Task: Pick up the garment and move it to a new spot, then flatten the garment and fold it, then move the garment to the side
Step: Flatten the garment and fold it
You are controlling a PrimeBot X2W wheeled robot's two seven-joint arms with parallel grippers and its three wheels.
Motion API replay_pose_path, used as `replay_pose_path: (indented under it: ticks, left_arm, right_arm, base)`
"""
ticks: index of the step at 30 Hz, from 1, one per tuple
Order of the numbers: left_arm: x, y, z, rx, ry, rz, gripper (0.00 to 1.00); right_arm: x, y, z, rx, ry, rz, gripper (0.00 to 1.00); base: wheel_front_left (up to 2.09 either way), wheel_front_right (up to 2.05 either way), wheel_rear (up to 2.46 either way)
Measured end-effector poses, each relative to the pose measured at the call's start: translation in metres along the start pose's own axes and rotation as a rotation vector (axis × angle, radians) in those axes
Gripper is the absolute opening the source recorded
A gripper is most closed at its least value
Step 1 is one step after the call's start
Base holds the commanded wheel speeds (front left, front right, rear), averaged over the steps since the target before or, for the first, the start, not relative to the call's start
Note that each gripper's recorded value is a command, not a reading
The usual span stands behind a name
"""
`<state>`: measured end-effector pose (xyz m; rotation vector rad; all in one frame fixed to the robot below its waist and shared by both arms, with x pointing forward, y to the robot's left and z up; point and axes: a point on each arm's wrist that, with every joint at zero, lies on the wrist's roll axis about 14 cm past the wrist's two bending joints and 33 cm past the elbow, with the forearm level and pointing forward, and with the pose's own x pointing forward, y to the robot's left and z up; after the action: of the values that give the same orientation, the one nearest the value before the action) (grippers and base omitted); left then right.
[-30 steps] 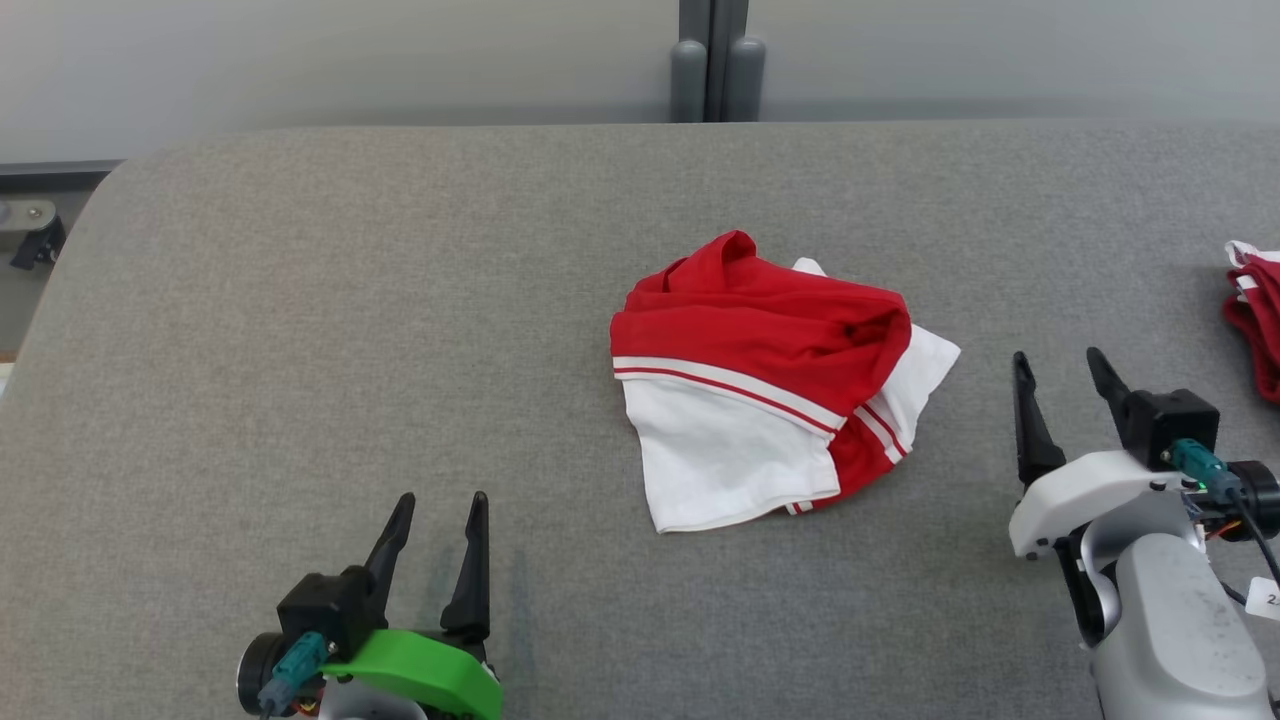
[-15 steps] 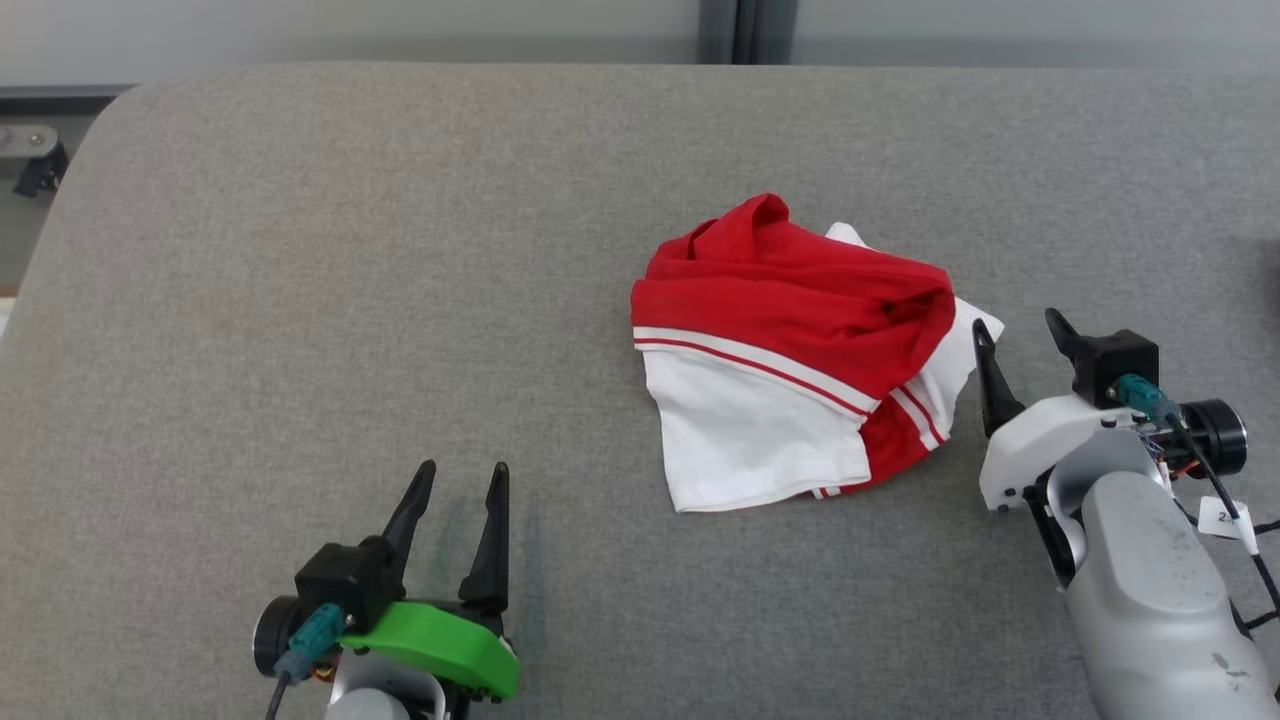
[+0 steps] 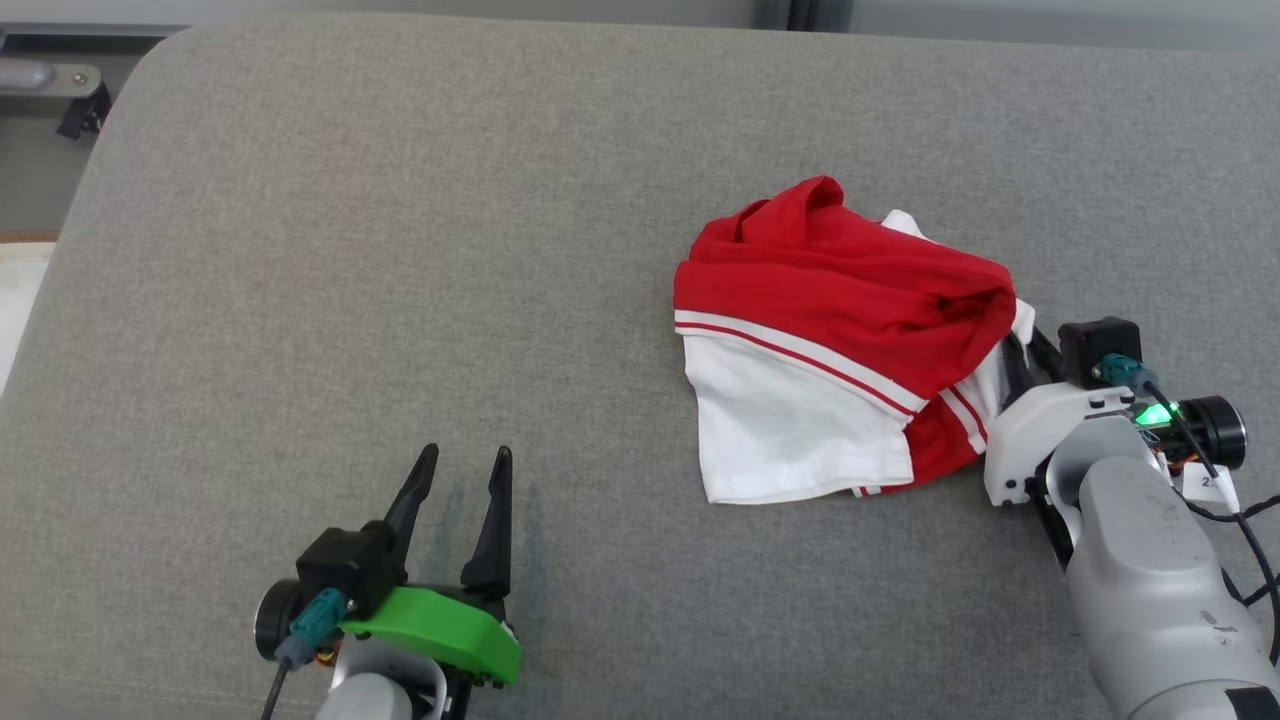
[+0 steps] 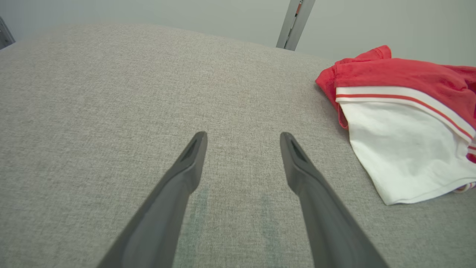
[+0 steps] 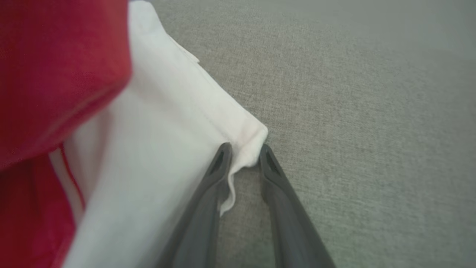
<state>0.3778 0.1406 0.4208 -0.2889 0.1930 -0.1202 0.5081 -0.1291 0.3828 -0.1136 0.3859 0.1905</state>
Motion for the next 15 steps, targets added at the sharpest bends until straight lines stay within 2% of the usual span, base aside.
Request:
replay_pose_path:
  ticks: [3,5,10,15]
  left_arm:
    - [-0.002,-0.001,0.003,0.000,-0.010,-0.003,1.00]
    - [-0.005,-0.004,0.004,0.000,-0.015,-0.007,1.00]
    - [-0.011,-0.009,0.007,0.001,-0.028,-0.021,1.00]
    - [-0.018,-0.016,0.013,0.003,-0.048,-0.038,1.00]
  right_arm:
    - [-0.005,-0.004,0.010,0.028,-0.043,-0.016,0.00]
    - [-0.008,-0.009,0.029,0.038,-0.101,-0.029,0.00]
    - [-0.023,-0.018,0.142,0.091,-0.436,-0.041,0.00]
    - [-0.060,-0.010,0.226,0.141,-0.681,0.023,0.00]
  base:
    - [0.00,0.00,0.00]
    - [0.00,0.00,0.00]
    - [0.00,0.00,0.00]
    - [0.00,0.00,0.00]
